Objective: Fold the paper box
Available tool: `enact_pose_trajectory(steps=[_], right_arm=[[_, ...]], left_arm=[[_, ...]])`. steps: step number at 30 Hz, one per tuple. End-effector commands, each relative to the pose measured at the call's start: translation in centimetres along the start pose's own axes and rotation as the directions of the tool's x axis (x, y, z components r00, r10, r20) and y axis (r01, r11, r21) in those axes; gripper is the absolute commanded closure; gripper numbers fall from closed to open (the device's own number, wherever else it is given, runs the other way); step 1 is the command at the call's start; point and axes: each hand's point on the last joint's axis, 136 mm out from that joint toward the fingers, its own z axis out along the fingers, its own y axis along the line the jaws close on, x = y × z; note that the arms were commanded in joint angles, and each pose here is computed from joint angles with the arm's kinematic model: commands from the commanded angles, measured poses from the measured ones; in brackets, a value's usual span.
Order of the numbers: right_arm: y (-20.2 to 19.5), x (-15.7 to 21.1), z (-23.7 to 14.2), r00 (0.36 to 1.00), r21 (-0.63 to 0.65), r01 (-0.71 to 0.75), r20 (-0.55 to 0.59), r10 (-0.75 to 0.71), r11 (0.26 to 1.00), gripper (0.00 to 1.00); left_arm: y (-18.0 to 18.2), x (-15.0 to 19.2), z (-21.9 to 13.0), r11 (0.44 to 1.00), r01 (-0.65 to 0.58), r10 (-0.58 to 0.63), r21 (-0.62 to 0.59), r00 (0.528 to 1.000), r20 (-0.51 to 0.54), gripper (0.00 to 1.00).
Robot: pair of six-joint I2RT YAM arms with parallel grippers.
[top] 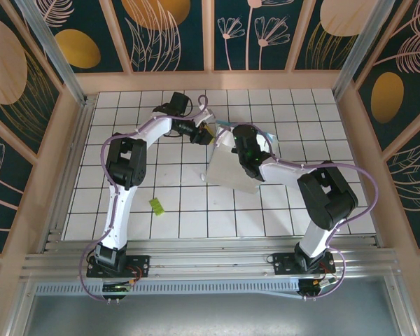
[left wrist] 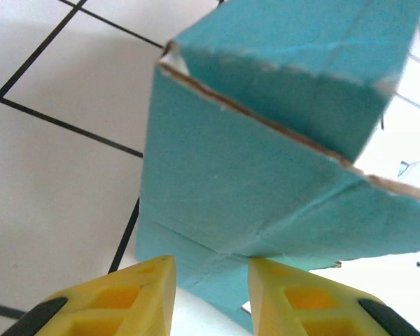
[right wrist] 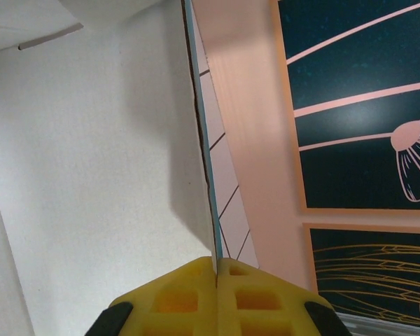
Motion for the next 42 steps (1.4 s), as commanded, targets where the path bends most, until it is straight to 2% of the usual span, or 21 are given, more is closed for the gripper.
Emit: enact_pose_trajectory(steps=[1,4,10,17,19,21,24,26,30,33,36,39,42], right_arm=[[0.1,-1.5,0.1,0.998,-0.025,-0.029,0.059,0.03,0.999,0.97],[0.2,-1.4,0.1,0.998,-0.029,-0.025,0.056,0.027,0.999,0.97],[0.2,-1.3,0.1,0.998,-0.028,-0.027,0.058,0.029,0.999,0.97],[0.0,-1.4,0.1,0.998,-0.028,-0.028,0.06,0.029,0.999,0.97],[-0.1,-1.5,0.1,0.998,-0.027,-0.031,0.062,0.033,0.999,0.97],[0.0,-1.5,0.1,0.997,-0.028,-0.034,0.062,0.036,0.999,0.97],[0.1,-1.5,0.2,0.997,-0.029,-0.036,0.06,0.038,0.999,0.97],[0.1,-1.5,0.2,0.997,-0.027,-0.036,0.06,0.038,0.999,0.97],[-0.1,-1.5,0.2,0.997,-0.021,-0.043,0.059,0.044,0.999,0.97],[-0.4,-1.7,0.1,0.996,-0.018,-0.053,0.066,0.054,0.998,0.97],[-0.3,-1.8,0.0,0.996,-0.019,-0.059,0.068,0.061,0.998,0.97],[-0.2,-1.8,0.1,0.995,-0.022,-0.065,0.068,0.066,0.998,0.97],[-0.1,-1.9,0.1,0.995,-0.021,-0.074,0.067,0.075,0.997,0.97]], left_arm=[[-1.3,0.8,-0.4,0.996,-0.09,0.09,0.008,0.993,-0.07,0.67],[-1.0,0.7,-1.8,0.996,-0.088,0.087,-0.014,0.995,-0.047,0.67],[-2.5,-0.2,-3.9,0.992,-0.12,0.121,-0.022,0.991,0.054,0.66],[-3.1,0.7,-4.0,0.992,-0.125,0.125,-0.004,0.992,0.012,0.63],[-1.3,0.6,-3.9,0.991,-0.093,0.095,-0.092,0.995,0.01,0.61],[0.4,-0.1,-4.0,0.984,-0.035,0.044,-0.174,0.998,0.05,0.6],[0.8,-1.5,-3.9,0.984,0.035,-0.012,-0.176,0.991,0.13,0.62],[1.2,-1.9,-3.7,0.975,0.091,-0.056,-0.201,0.984,0.17,0.67],[2.8,-1.5,-3.7,0.928,0.2,-0.143,-0.315,0.97,0.197,0.85],[2.9,-0.8,-3.5,0.891,0.26,-0.199,-0.371,0.96,0.197,0.85],[3.4,0.1,-3.6,0.832,0.328,-0.258,-0.448,0.943,0.21,0.88],[3.8,0.4,-3.9,0.77,0.44,-0.336,-0.461,0.895,0.293,0.96],[3.8,0.3,-3.8,0.709,0.54,-0.398,-0.454,0.837,0.375,0.99]])
